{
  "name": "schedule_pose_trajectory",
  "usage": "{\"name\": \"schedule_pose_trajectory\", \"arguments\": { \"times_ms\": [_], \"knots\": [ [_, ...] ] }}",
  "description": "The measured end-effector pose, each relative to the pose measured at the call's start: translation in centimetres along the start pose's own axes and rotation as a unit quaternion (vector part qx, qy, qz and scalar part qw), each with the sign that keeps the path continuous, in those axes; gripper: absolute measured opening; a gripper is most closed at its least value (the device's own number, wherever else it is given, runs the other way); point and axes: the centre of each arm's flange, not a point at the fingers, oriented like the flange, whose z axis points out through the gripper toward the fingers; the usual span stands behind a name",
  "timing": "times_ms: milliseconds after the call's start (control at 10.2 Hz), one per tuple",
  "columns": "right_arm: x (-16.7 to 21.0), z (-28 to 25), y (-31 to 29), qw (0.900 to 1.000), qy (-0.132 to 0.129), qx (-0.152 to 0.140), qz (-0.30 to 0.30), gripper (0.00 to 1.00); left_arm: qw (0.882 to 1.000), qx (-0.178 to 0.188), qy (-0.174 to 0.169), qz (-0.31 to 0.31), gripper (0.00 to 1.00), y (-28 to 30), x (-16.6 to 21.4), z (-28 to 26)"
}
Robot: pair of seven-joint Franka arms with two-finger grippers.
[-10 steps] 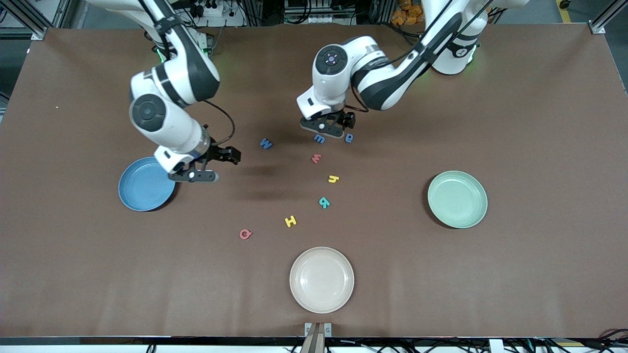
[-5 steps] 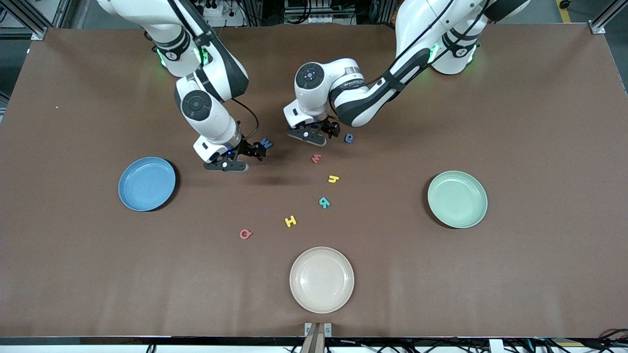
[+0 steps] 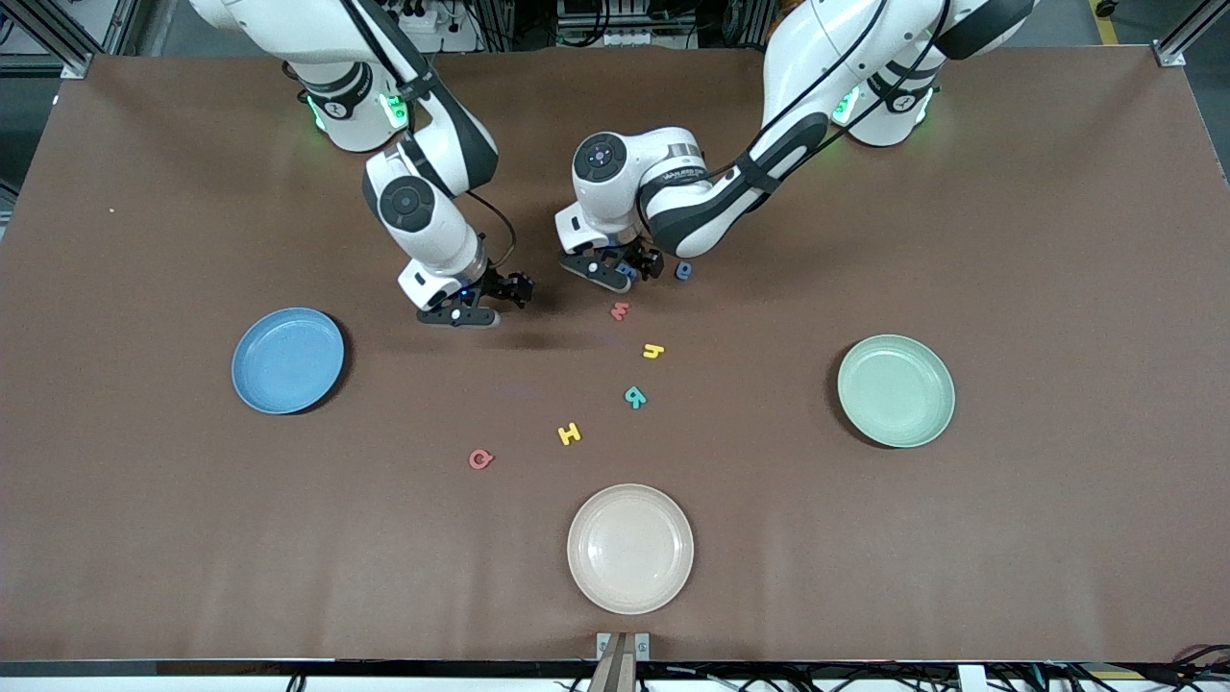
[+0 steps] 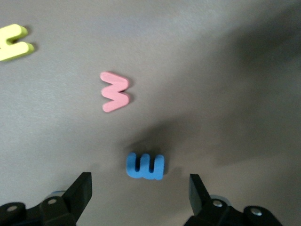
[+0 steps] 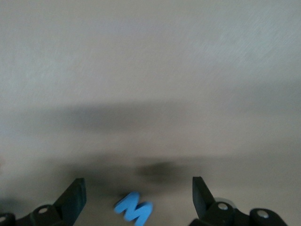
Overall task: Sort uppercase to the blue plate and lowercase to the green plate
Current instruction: 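Grasp the blue m with the left gripper while the right gripper grasps M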
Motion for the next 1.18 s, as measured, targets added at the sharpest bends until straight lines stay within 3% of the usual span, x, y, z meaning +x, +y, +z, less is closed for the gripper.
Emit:
{"name": "schedule_pose_trajectory", "arguments": {
  "times_ms": [294,588,1176],
  "knots": [
    [-1.9,1.1,-1.2,1.0,-0.01,-0.001,0.006,1.0,1.0,0.007,0.005,0.012,0.9,0.3,-0.2,0.3],
    [-2.9,2.4,0.0,1.0,0.003,0.006,0.004,1.0,1.0,0.005,0.011,0.011,0.86,-0.2,0.3,1.0],
    [-4.2,3.0,-0.5,1.0,-0.004,0.006,-0.006,0.99,1.0,-0.003,0.007,0.009,0.82,-0.4,0.4,2.5]
  ]
}}
